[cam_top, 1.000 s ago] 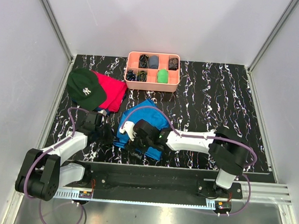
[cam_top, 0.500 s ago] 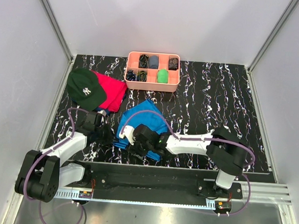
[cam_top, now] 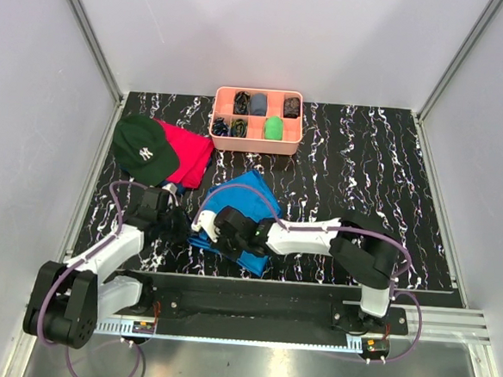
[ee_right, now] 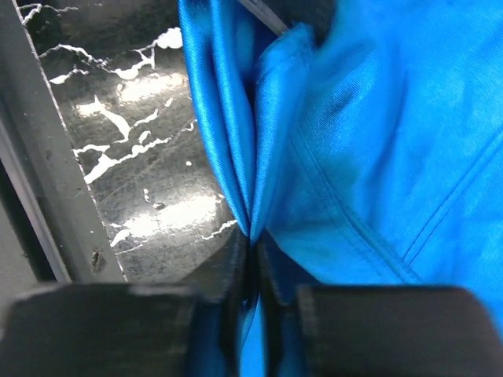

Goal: Fold the napkin, place the utensils inside, and roll it up
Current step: Roll the napkin with the utensil

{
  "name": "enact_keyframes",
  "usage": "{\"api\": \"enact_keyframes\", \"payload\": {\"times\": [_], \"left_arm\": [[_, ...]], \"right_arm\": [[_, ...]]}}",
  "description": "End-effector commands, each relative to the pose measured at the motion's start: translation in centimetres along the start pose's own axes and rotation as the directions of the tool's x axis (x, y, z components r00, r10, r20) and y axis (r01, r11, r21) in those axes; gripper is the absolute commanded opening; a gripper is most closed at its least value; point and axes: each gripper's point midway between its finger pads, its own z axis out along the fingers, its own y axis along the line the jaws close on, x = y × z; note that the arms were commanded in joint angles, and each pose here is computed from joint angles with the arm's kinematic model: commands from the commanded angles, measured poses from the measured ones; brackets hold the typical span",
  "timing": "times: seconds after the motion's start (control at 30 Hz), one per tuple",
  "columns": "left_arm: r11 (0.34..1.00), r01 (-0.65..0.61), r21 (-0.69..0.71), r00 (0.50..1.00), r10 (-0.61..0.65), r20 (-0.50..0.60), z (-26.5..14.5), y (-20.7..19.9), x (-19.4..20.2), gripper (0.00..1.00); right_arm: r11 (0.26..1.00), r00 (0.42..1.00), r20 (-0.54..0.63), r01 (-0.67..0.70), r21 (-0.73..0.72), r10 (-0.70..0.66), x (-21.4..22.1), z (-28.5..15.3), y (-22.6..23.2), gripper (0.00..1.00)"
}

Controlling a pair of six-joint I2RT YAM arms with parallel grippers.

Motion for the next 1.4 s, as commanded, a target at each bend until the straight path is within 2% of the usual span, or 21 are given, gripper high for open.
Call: {"api": "enact_keyframes", "payload": {"times": [0.0,0.1,0.13,0.17,0.3,0.6,1.0,1.17,1.37], "left_arm": [[0.999,-0.026,0.038,0.998,0.024,0.054,-0.6,-1.1,-1.3,0.30],[1.000,-0.028,0.014,0.994,0.026,0.106,-1.1,-0.6,-1.8,0.56],[0.999,-0.032,0.001,0.989,0.031,0.146,-1.4,-0.4,-2.3,0.62],[1.000,-0.031,-0.006,0.985,0.031,0.167,-1.6,-0.2,-2.5,0.64],[0.999,-0.045,0.009,0.959,0.041,0.279,-2.8,-0.3,-3.6,0.65],[0.967,-0.174,0.188,0.934,0.101,0.343,-3.3,-3.0,-3.0,0.68],[0.947,-0.242,0.213,0.936,0.171,0.307,-1.9,-3.2,-1.2,0.75],[0.932,-0.283,0.228,0.919,0.195,0.343,-2.3,-3.6,-1.0,0.80],[0.925,-0.287,0.248,0.927,0.203,0.317,-2.1,-3.4,0.2,0.81]], "right_arm": [[0.996,0.996,-0.089,-0.026,-0.088,0.018,1.4,0.2,1.0,0.07],[0.981,0.992,-0.107,-0.086,-0.172,0.068,0.9,-0.6,1.3,0.00],[0.969,0.991,-0.095,-0.113,-0.219,0.094,0.2,-1.0,1.4,0.00],[0.961,0.988,-0.102,-0.134,-0.243,0.112,0.1,-1.4,1.3,0.00],[0.900,0.969,-0.135,-0.241,-0.362,0.205,-0.5,-2.4,1.1,0.00],[0.731,0.906,-0.250,-0.424,-0.535,0.343,-0.5,-2.5,-0.1,0.00],[0.549,0.811,-0.349,-0.578,-0.604,0.470,0.0,-1.6,-1.9,0.00],[0.525,0.785,-0.379,-0.613,-0.590,0.491,0.5,-1.1,-2.6,0.00],[0.489,0.748,-0.420,-0.658,-0.573,0.514,1.3,-0.6,-3.2,0.00]]}}
